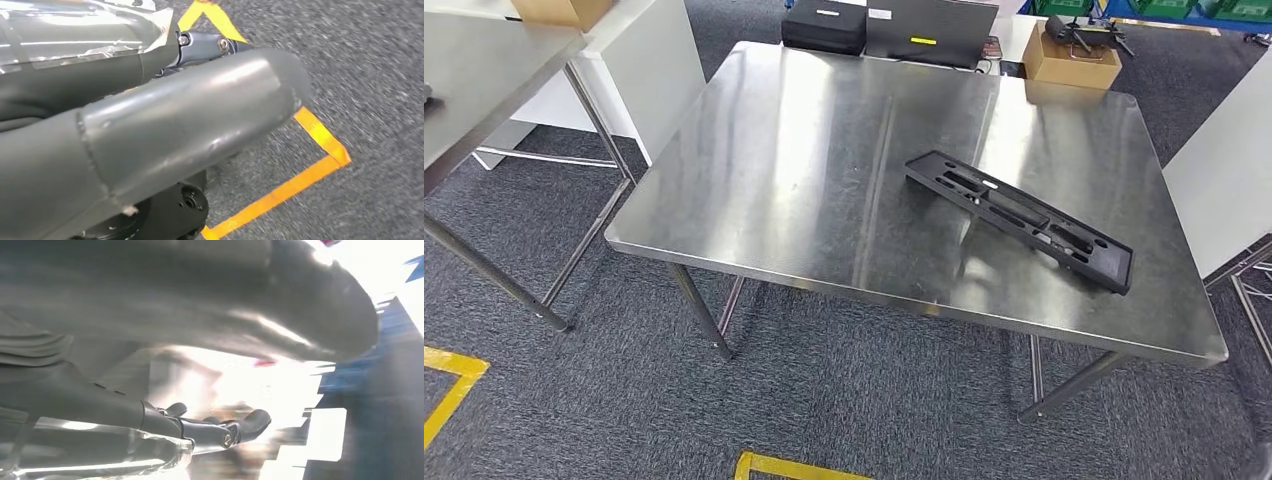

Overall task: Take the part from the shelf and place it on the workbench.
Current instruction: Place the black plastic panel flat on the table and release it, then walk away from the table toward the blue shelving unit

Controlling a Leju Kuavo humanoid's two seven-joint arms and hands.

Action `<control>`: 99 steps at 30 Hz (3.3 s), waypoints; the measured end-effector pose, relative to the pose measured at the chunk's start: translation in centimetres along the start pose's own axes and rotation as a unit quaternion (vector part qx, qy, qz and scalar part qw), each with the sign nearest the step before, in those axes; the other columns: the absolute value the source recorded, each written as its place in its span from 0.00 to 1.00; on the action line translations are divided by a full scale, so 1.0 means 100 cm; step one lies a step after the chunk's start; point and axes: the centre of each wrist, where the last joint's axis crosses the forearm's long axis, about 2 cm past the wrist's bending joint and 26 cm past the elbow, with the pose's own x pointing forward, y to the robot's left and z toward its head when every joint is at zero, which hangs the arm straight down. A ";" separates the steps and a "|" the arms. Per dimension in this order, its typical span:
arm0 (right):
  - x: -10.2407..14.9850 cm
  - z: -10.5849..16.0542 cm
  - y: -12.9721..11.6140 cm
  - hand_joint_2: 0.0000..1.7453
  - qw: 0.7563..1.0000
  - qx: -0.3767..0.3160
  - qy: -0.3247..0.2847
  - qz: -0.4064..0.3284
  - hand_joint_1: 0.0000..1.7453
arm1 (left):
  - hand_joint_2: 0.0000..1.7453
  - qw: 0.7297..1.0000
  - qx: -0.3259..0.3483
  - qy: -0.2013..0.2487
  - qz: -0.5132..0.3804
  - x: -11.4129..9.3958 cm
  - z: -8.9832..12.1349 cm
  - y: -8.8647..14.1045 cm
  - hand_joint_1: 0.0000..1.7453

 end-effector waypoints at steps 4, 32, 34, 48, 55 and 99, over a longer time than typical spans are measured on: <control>-0.080 0.034 0.000 0.00 0.983 0.003 0.172 0.056 0.00 | 0.00 1.000 0.003 -0.006 0.006 0.000 0.000 0.000 0.00; -0.118 0.142 0.031 0.00 0.637 0.332 0.611 0.334 0.00 | 0.00 0.999 0.000 -0.033 -0.026 0.007 -0.005 0.010 0.00; -0.118 0.142 0.033 0.00 0.633 0.351 0.602 0.338 0.00 | 0.00 0.999 -0.004 -0.032 -0.029 0.007 -0.005 0.010 0.00; -0.115 0.149 0.034 0.00 0.592 0.439 0.591 0.327 0.00 | 0.00 0.998 -0.030 -0.029 -0.038 0.007 -0.005 0.009 0.00; -0.111 0.156 0.039 0.00 0.533 0.527 0.580 0.321 0.00 | 0.00 0.998 -0.038 -0.027 -0.046 0.008 -0.006 0.008 0.00; -0.118 0.151 0.032 0.00 0.523 0.542 0.568 0.331 0.00 | 0.00 0.997 -0.056 -0.028 -0.056 0.006 -0.004 0.006 0.00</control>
